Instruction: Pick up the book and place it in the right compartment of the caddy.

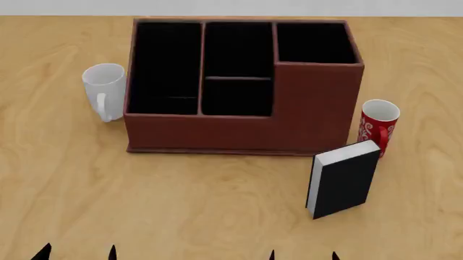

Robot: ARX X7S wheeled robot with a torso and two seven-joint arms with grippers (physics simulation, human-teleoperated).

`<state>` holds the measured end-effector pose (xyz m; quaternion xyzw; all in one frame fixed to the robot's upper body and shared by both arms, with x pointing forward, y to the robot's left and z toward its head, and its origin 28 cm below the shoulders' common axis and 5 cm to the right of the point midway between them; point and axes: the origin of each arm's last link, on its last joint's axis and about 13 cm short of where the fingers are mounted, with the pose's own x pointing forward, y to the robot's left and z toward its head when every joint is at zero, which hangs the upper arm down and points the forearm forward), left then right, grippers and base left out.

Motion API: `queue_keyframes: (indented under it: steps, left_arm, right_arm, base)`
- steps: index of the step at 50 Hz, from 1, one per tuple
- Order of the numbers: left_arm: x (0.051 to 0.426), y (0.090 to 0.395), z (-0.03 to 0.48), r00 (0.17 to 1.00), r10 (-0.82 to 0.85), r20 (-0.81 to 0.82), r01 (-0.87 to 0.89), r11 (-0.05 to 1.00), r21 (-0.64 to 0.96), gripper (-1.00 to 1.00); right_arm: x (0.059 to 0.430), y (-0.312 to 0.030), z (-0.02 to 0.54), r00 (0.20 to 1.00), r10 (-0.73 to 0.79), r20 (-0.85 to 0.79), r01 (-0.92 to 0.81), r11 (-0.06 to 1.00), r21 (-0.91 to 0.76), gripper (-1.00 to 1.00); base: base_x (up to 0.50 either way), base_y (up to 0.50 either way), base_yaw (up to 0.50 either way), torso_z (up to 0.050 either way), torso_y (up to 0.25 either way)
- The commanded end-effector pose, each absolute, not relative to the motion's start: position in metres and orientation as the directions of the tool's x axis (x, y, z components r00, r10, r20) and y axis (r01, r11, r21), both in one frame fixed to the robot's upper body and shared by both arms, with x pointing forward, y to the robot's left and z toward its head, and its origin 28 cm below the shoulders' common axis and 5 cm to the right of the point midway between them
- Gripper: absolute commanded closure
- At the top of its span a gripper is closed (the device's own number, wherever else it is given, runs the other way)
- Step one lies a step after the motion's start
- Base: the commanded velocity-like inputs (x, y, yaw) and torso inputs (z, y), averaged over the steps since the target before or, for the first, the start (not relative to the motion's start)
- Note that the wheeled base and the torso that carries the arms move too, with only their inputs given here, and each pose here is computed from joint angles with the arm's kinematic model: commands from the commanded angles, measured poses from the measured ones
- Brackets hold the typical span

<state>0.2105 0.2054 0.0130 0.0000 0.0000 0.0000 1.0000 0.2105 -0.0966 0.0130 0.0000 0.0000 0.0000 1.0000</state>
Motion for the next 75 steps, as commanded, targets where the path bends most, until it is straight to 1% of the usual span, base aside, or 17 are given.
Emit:
queue_keyframes:
  steps: [1, 3, 10, 15, 30, 62, 65, 66, 69, 75]
  left_arm:
    - [0.210, 0.205, 0.014, 1.000, 0.000, 0.000, 0.000, 1.000, 0.000, -1.00]
    - [0.206, 0.207, 0.013, 1.000, 0.024, -0.009, -0.025, 0.999, -0.037, -1.00]
    - [0.184, 0.205, 0.016, 0.999, 0.011, 0.036, -0.010, 1.000, -0.022, -1.00]
    - [0.180, 0.205, 0.019, 0.999, -0.014, 0.035, 0.015, 0.999, -0.038, -1.00]
    - [0.185, 0.203, 0.020, 0.999, -0.038, 0.006, 0.038, 0.998, -0.049, -1.00]
    - [0.192, 0.205, 0.018, 0.999, -0.028, -0.025, 0.027, 0.999, -0.042, -1.00]
    - [0.192, 0.205, 0.020, 1.000, -0.028, -0.007, 0.028, 0.999, -0.045, -1.00]
    - [0.192, 0.205, 0.021, 1.000, -0.014, -0.007, 0.014, 1.000, -0.015, -1.00]
    - [0.194, 0.210, 0.033, 0.999, -0.016, 0.029, 0.017, 0.999, -0.032, -1.00]
    - [0.194, 0.208, 0.030, 0.999, -0.037, 0.036, 0.038, 0.999, -0.032, -1.00]
  right_arm:
    - [0.210, -0.096, 0.015, 1.000, 0.000, 0.000, 0.000, 1.000, 0.000, -1.00]
    - [0.205, -0.095, 0.010, 1.000, -0.011, -0.026, 0.011, 1.000, -0.016, -1.00]
    - [0.180, -0.096, 0.011, 1.000, -0.010, -0.016, 0.010, 1.000, -0.003, -1.00]
    - [0.175, -0.095, 0.013, 1.000, -0.010, -0.021, 0.010, 1.000, 0.010, -1.00]
    - [0.180, -0.094, 0.009, 0.999, 0.000, -0.042, 0.001, 1.000, 0.017, -1.00]
    - [0.185, -0.093, 0.007, 0.999, -0.002, -0.051, 0.003, 1.000, 0.019, -1.00]
    - [0.186, -0.093, 0.008, 0.999, 0.001, -0.048, -0.001, 1.000, 0.018, -1.00]
    - [0.185, -0.093, 0.011, 1.000, 0.022, -0.021, -0.021, 0.999, 0.028, -1.00]
    - [0.183, -0.095, 0.015, 0.998, 0.045, 0.032, -0.046, 0.999, 0.029, -1.00]
    - [0.185, -0.095, 0.014, 0.998, 0.050, 0.028, -0.051, 0.998, 0.036, -1.00]
  base:
    - [0.00, 0.00, 0.00, 0.000, 0.000]
    - [0.00, 0.00, 0.00, 0.000, 0.000]
    - [0.00, 0.00, 0.00, 0.000, 0.000]
    - [0.00, 0.00, 0.00, 0.020, 0.000]
    - [0.00, 0.00, 0.00, 0.050, 0.000]
    - [0.00, 0.00, 0.00, 0.050, 0.000]
    - [0.00, 0.00, 0.00, 0.050, 0.000]
    - [0.00, 0.00, 0.00, 0.021, 0.000]
    - [0.00, 0.00, 0.00, 0.000, 0.000]
    - [0.00, -0.25, 0.00, 0.000, 0.000]
